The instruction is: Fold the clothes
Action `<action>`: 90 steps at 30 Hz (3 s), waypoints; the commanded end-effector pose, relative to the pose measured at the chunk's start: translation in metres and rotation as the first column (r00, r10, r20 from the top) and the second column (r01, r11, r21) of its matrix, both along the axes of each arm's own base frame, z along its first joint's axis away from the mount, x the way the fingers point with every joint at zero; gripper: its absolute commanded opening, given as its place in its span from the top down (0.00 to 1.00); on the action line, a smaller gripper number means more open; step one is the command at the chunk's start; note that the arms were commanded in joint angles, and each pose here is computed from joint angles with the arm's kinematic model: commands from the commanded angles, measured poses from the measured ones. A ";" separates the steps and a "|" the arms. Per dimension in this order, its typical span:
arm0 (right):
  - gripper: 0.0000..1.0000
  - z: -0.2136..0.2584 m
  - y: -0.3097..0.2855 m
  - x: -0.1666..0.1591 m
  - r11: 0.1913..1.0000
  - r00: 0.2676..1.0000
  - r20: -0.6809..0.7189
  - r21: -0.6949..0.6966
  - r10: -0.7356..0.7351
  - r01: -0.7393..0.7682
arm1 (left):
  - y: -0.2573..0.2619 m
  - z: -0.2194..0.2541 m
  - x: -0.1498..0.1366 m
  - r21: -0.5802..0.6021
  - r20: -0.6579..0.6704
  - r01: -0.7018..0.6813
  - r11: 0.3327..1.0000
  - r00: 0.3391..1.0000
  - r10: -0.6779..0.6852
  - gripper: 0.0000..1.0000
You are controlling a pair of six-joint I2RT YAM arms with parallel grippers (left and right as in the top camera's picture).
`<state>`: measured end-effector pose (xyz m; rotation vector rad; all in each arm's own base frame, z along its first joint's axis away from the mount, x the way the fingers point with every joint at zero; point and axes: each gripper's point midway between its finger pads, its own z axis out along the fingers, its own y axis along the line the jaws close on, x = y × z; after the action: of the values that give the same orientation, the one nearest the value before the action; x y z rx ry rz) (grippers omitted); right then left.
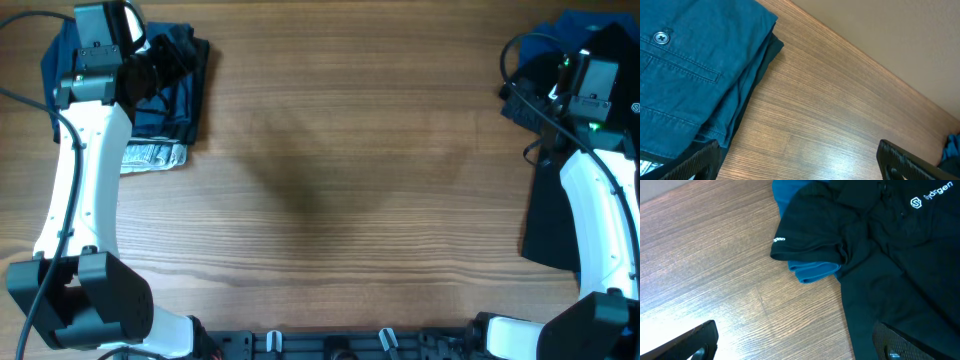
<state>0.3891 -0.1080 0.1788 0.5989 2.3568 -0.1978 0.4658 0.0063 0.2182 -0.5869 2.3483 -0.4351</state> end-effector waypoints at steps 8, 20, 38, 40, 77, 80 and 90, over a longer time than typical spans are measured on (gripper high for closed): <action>0.01 0.160 0.059 -0.057 0.989 0.893 0.427 -0.090 0.142 -0.114 | 0.001 -0.001 0.000 0.010 -0.003 -0.006 1.000 1.000 0.006 0.00; 0.00 0.227 0.107 -0.242 0.944 0.547 0.791 -0.114 0.274 -0.308 | 0.001 -0.001 0.000 0.010 -0.003 -0.006 1.000 1.000 0.006 0.00; 0.00 0.094 0.122 -0.162 0.945 0.316 0.927 -0.103 0.204 -0.310 | 0.001 -0.001 0.000 0.010 -0.003 -0.006 1.000 1.000 0.006 0.00; 0.01 0.080 0.126 -0.157 0.938 0.322 0.915 -0.138 0.243 -0.317 | 0.001 -0.001 0.000 0.010 -0.002 -0.006 1.000 1.000 0.006 0.00; 0.00 -0.001 0.108 -0.142 0.927 0.586 0.720 -0.251 0.372 -0.280 | 0.001 -0.001 0.000 0.010 -0.002 -0.006 1.000 1.000 0.006 0.00; 0.00 -0.001 0.107 -0.142 0.927 0.586 0.720 -0.251 0.371 -0.279 | 0.001 -0.001 0.000 0.010 -0.003 -0.006 1.000 1.000 0.006 0.00; 0.00 -0.001 0.108 -0.142 0.927 0.586 0.720 -0.251 0.372 -0.280 | -0.007 0.161 -0.076 0.041 0.378 -0.013 0.999 0.926 -0.003 0.00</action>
<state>0.2473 -0.0018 0.1751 0.1382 1.5669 0.0986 0.4239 0.0036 0.3247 -0.4968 2.1143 -0.4460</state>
